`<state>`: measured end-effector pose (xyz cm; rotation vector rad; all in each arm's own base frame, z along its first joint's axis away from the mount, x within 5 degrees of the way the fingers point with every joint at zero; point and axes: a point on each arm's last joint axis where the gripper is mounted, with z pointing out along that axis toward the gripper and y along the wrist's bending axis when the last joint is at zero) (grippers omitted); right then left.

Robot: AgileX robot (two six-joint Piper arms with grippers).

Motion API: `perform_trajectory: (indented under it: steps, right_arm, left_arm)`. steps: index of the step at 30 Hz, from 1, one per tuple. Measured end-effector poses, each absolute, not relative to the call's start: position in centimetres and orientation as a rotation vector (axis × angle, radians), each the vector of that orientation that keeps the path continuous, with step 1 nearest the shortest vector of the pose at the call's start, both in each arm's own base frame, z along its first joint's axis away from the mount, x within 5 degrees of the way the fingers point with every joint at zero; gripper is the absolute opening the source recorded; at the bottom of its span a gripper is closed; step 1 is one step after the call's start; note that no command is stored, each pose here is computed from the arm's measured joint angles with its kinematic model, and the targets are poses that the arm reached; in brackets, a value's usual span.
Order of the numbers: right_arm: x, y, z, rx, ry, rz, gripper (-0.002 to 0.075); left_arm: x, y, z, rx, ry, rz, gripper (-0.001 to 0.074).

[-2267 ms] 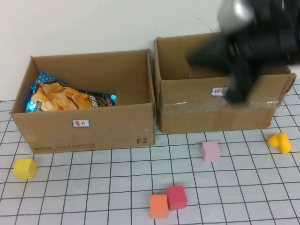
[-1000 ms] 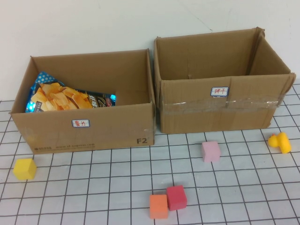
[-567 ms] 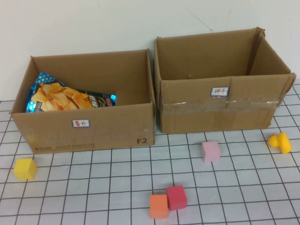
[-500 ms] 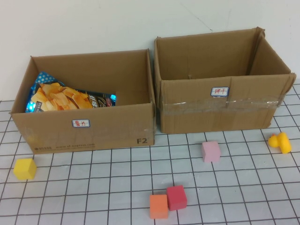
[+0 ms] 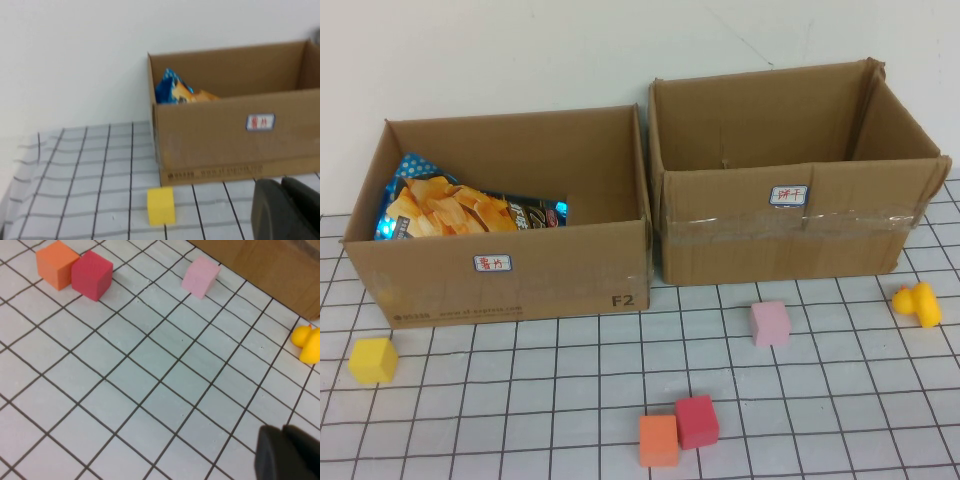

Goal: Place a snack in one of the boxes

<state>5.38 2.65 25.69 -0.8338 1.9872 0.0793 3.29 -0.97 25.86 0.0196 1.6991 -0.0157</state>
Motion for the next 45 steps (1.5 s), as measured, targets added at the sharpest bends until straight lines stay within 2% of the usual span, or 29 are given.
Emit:
perform_trajectory:
  steps: [4, 10, 15, 21, 29, 45]
  right_arm:
    - [5.4, 2.6, 25.7, -0.834, 1.989, 0.079, -0.0001]
    - [5.4, 2.7, 25.7, -0.834, 1.989, 0.081, -0.0001]
    - [5.4, 2.7, 25.7, -0.834, 1.989, 0.081, -0.0001]
    - [5.4, 2.7, 25.7, -0.833, 1.990, 0.083, -0.0001]
    - [5.3, 2.7, 25.7, -0.832, 1.989, 0.086, -0.0001]
    - [5.3, 2.7, 25.7, -0.832, 1.989, 0.086, -0.0001]
  left_arm:
    - [3.3, -1.0, 25.6, 0.020, 1.728, -0.028, -0.0001]
    - [4.0, -0.6, 24.8, -0.025, 1.662, -0.007, -0.0001]
    - [4.9, 0.2, 22.0, -0.041, 1.659, 0.088, -0.0001]
    - [5.5, 0.6, 18.6, -0.142, 1.722, 0.046, -0.0001]
    - [5.3, 0.5, 17.3, -0.165, 1.846, 0.026, -0.0001]
    - [5.2, 0.0, 17.3, -0.051, 1.866, -0.023, -0.0001]
